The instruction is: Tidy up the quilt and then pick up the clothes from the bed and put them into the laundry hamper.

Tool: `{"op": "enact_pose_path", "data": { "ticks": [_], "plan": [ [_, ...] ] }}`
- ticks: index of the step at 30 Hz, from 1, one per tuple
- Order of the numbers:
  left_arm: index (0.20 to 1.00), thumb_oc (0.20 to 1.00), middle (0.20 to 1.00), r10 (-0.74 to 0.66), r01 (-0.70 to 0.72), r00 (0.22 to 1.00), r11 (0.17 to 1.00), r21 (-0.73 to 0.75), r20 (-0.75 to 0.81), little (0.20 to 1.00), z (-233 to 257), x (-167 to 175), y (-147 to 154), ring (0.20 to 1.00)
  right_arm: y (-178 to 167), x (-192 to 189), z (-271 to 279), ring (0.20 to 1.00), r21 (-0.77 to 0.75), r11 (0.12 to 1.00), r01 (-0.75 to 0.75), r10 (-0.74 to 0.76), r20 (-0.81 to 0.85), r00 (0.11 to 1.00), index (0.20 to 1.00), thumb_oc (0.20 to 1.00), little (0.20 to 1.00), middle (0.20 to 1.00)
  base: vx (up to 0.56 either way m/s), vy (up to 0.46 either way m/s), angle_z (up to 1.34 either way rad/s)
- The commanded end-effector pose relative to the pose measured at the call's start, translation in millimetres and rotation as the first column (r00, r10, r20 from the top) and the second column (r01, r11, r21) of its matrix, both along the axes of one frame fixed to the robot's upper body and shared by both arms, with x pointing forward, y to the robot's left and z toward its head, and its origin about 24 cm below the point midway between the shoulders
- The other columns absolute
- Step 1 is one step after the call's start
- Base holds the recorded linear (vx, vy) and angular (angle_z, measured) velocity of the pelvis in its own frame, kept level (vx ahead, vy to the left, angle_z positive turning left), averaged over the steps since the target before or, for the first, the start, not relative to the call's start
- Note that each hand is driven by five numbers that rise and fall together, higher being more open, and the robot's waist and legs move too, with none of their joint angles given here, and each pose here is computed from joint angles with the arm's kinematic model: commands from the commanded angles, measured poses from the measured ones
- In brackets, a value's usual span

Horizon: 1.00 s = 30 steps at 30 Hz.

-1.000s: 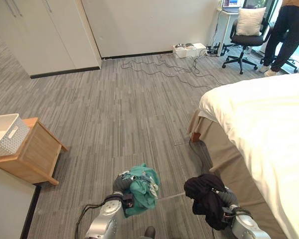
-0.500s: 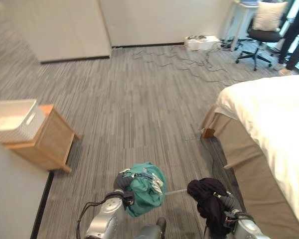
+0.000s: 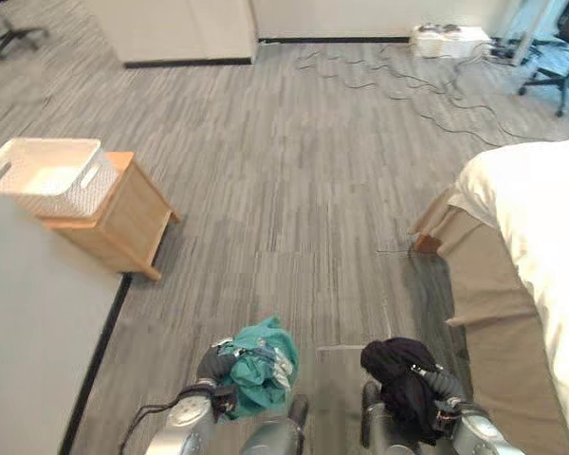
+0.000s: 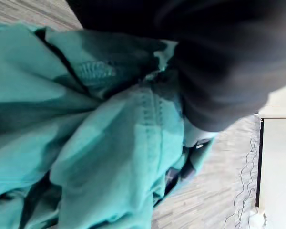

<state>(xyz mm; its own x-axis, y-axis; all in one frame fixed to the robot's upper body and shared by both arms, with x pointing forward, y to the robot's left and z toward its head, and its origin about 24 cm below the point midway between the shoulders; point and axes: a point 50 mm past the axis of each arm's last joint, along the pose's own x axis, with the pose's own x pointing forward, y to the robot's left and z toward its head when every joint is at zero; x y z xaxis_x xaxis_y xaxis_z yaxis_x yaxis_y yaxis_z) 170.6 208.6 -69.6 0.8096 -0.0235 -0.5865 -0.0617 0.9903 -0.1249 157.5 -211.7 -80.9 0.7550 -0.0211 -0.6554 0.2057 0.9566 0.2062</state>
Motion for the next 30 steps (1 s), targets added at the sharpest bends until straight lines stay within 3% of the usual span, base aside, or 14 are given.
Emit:
{"op": "enact_pose_path", "data": {
  "ticks": [1, 9, 20, 27, 30],
  "plan": [
    [0.200, 0.200, 0.200, -0.004, 0.007, 0.988, 1.000, -0.018, 0.153, 0.200, 27.3, 25.3, 5.0, 0.200, -4.3, 7.5, 25.7, 0.200, 0.007, 0.999, -0.053, 0.052, 0.142, 0.989, 0.200, 0.200, 0.200, 0.200, 0.58, -0.230, -0.10],
    [0.200, 0.200, 0.200, 0.002, 0.004, 0.984, 0.999, -0.038, 0.175, 0.200, 30.6, 37.7, -13.0, 0.200, -16.8, 21.6, 34.5, 0.200, -0.035, 0.998, -0.059, 0.064, 0.166, 0.984, 0.200, 0.200, 0.200, 0.200, 0.39, -0.180, 0.04],
    [0.200, 0.200, 0.200, -0.019, 0.033, 0.975, 0.998, -0.058, 0.222, 0.200, 31.3, 25.0, -10.9, 0.200, -8.5, 12.0, 35.0, 0.200, -0.020, 0.999, -0.050, 0.053, 0.178, 0.983, 0.200, 0.200, 0.200, 0.200, 0.46, 0.097, -0.14],
    [0.200, 0.200, 0.200, -0.014, 0.017, 0.982, 1.000, -0.013, 0.189, 0.200, 31.7, 24.0, -25.3, 0.200, 26.3, 3.1, 31.9, 0.200, 0.002, 0.995, -0.105, 0.103, 0.166, 0.981, 0.200, 0.200, 0.200, 0.200, 0.62, 0.326, -0.36],
    [0.200, 0.200, 0.200, -0.008, 0.012, 0.976, 1.000, -0.017, 0.216, 0.200, 37.8, 29.6, -19.4, 0.200, 35.0, 6.7, 34.0, 0.200, 0.016, 0.995, -0.103, 0.099, 0.186, 0.978, 0.200, 0.200, 0.200, 0.200, 0.35, -0.102, 0.28]
  ]
}}
